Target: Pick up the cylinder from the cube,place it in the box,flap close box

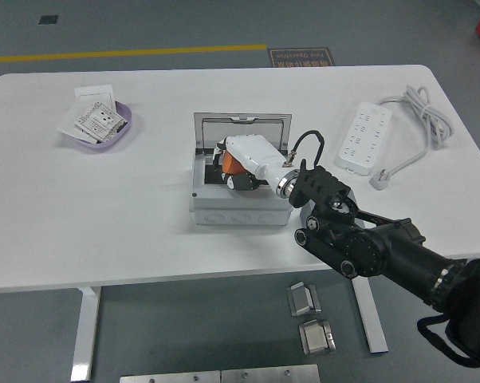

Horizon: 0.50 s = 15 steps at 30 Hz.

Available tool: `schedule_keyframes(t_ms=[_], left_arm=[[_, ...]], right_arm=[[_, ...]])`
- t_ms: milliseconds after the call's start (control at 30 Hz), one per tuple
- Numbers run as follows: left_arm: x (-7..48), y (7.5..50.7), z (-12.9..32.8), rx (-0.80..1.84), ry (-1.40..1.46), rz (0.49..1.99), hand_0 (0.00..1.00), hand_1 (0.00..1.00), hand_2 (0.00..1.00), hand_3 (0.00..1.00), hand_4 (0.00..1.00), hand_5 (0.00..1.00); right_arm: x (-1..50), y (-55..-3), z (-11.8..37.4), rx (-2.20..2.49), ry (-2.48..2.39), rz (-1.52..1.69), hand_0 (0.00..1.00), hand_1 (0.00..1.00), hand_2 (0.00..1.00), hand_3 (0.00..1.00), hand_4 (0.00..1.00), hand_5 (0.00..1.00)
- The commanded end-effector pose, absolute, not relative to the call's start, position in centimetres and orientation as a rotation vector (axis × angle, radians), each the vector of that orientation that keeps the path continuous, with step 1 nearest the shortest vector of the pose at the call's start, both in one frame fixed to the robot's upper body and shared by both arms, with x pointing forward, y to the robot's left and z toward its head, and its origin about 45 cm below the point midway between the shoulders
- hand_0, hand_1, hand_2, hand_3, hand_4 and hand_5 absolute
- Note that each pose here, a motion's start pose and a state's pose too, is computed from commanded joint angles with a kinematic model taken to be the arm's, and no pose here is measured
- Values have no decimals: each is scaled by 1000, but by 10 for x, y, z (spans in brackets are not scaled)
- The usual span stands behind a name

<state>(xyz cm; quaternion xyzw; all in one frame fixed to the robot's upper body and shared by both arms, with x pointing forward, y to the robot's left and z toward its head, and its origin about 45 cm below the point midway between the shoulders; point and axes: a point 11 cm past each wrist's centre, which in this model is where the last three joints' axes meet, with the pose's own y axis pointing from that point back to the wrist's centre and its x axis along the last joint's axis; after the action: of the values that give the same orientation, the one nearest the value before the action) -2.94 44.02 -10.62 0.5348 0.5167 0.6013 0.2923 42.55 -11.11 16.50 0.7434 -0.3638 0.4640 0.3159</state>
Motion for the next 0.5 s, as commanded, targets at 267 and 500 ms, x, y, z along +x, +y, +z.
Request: schedule_keyframes(t_ms=[267, 500], left_arm=[[-29, 440, -106, 1424, 1374, 1599, 632, 614, 570, 593, 669, 290], [-26, 439, -107, 1420, 1368, 1594, 632, 614, 570, 593, 669, 289]], right_arm=[[425, -110, 167, 1964, -952, 1233, 184, 376, 581, 697, 947, 366], [427, -112, 169, 1966, -955, 1240, 231, 417, 591, 709, 967, 389]])
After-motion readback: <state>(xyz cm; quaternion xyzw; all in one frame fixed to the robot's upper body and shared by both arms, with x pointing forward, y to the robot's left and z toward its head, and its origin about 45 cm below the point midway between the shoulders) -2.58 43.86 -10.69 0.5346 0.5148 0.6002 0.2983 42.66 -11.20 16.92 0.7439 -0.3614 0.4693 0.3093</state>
